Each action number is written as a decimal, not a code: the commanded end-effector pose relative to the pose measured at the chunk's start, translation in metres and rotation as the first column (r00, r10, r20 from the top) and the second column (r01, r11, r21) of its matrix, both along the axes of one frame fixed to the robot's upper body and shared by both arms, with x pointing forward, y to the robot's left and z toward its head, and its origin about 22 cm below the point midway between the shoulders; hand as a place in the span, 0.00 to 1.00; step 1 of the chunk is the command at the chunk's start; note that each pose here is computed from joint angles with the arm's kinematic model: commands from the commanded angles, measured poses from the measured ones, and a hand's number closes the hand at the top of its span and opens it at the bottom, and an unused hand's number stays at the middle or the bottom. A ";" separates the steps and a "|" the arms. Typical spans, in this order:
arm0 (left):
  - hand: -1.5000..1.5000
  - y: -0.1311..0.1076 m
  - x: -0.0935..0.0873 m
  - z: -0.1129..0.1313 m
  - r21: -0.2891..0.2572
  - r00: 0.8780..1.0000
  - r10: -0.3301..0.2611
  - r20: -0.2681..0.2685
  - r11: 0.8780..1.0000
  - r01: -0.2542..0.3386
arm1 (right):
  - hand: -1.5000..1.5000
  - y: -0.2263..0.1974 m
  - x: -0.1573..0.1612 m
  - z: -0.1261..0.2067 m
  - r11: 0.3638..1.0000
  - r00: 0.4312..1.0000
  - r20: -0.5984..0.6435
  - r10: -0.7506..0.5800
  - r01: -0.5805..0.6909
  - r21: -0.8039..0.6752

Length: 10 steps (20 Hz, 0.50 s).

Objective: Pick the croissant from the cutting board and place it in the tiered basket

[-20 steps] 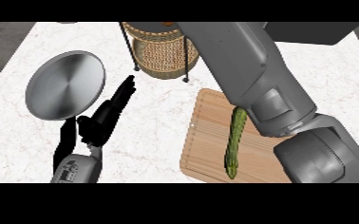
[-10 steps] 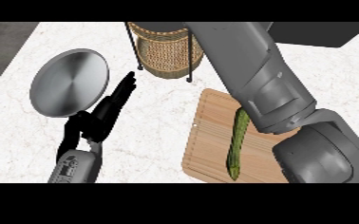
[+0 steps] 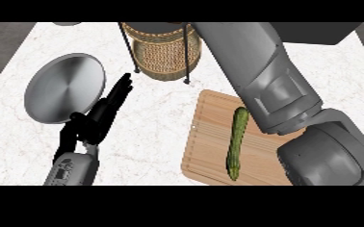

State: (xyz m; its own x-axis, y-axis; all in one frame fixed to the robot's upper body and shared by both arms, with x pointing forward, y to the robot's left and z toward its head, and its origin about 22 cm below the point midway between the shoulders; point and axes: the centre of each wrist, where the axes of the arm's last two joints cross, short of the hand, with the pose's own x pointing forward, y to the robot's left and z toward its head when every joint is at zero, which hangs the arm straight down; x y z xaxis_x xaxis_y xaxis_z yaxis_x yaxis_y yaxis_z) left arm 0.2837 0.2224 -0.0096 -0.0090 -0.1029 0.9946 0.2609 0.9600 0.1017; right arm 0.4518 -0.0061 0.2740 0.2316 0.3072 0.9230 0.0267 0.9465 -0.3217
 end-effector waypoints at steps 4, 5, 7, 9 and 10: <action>0.50 0.007 -0.002 0.003 -0.003 1.000 0.023 -0.012 1.000 -0.023 | 0.00 -0.033 0.010 0.011 0.945 0.927 0.207 -0.314 0.325 -0.023; 0.50 -0.002 -0.013 -0.011 -0.008 0.999 0.038 0.000 0.999 -0.038 | 0.00 -0.041 0.012 0.018 0.929 0.901 0.244 -0.360 0.371 0.002; 0.50 0.015 -0.014 -0.012 0.001 0.997 0.070 -0.022 0.998 -0.070 | 0.00 -0.062 0.018 0.011 0.905 0.872 0.256 -0.416 0.425 0.024; 0.50 0.011 -0.013 -0.018 0.006 0.996 0.088 -0.026 0.996 -0.088 | 0.00 -0.072 0.018 0.011 0.892 0.839 0.311 -0.446 0.445 0.079; 0.50 0.030 -0.009 -0.006 0.002 0.996 0.082 -0.023 0.997 -0.082 | 0.00 -0.095 0.021 0.009 0.898 0.836 0.334 -0.436 0.428 0.100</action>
